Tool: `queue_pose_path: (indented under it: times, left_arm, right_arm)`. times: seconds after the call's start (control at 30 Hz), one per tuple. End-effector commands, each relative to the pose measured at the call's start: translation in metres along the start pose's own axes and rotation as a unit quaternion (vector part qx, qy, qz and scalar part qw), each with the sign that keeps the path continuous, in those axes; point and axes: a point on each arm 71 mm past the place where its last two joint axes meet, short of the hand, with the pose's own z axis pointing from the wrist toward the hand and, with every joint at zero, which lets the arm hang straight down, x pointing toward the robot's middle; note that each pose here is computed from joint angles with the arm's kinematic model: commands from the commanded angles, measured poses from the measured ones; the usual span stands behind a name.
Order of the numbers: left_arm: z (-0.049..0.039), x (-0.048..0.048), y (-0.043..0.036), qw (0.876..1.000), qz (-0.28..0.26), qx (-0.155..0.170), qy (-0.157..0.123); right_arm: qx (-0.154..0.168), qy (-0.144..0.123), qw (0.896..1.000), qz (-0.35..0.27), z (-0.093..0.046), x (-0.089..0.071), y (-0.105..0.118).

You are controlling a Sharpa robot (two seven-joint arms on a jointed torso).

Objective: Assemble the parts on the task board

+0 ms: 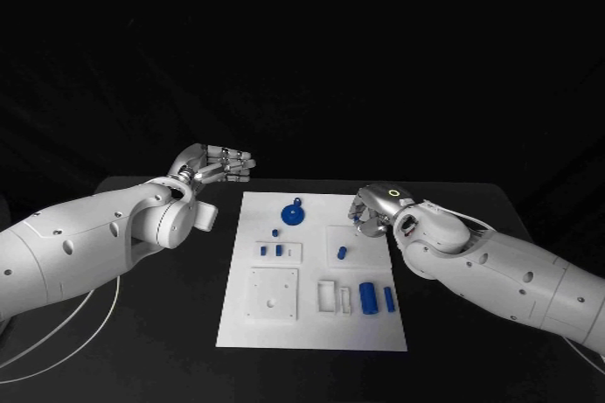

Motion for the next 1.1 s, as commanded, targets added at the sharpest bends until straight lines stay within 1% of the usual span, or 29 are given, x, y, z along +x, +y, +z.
queue_pose_path:
  times: [0.03, 0.17, 0.27, 0.4, 0.57, 0.67, 0.77, 0.9, 1.1]
  left_arm:
    - [0.0015, 0.0021, -0.0019, 1.0, 0.0, 0.007, 0.009]
    - [0.0021, 0.0018, -0.0016, 1.0, 0.0, 0.007, 0.008]
    - [0.0026, 0.0017, -0.0015, 1.0, -0.001, 0.007, 0.007]
    - [0.0042, 0.0025, -0.0014, 1.0, -0.002, 0.006, 0.005]
    - [0.0074, 0.0063, -0.0016, 1.0, -0.003, 0.006, 0.005]
    - [0.0102, 0.0098, -0.0016, 1.0, -0.004, 0.006, 0.006]
    - [0.0144, 0.0129, -0.001, 1.0, -0.004, 0.006, 0.007]
    - [0.0191, 0.0154, -0.0006, 1.0, -0.003, 0.006, 0.007]
    - [0.0245, 0.0187, -0.0006, 1.0, -0.001, 0.008, 0.007]
  right_arm:
    - [-0.004, -0.009, 1.0, 0.014, 0.001, -0.009, 0.003]
    - [-0.011, -0.015, 0.999, 0.027, 0.001, -0.017, 0.009]
    - [-0.024, -0.019, 0.999, 0.039, 0.001, -0.022, 0.019]
    - [-0.048, -0.017, 0.997, 0.052, 0.001, -0.025, 0.04]
    - [-0.085, -0.01, 0.994, 0.064, -0.001, -0.022, 0.073]
    - [-0.112, -0.005, 0.991, 0.069, -0.003, -0.017, 0.096]
    - [-0.137, 0.004, 0.988, 0.073, -0.007, -0.008, 0.119]
    - [-0.156, 0.018, 0.985, 0.074, -0.011, 0.007, 0.137]
    - [-0.166, 0.036, 0.983, 0.074, -0.016, 0.027, 0.153]
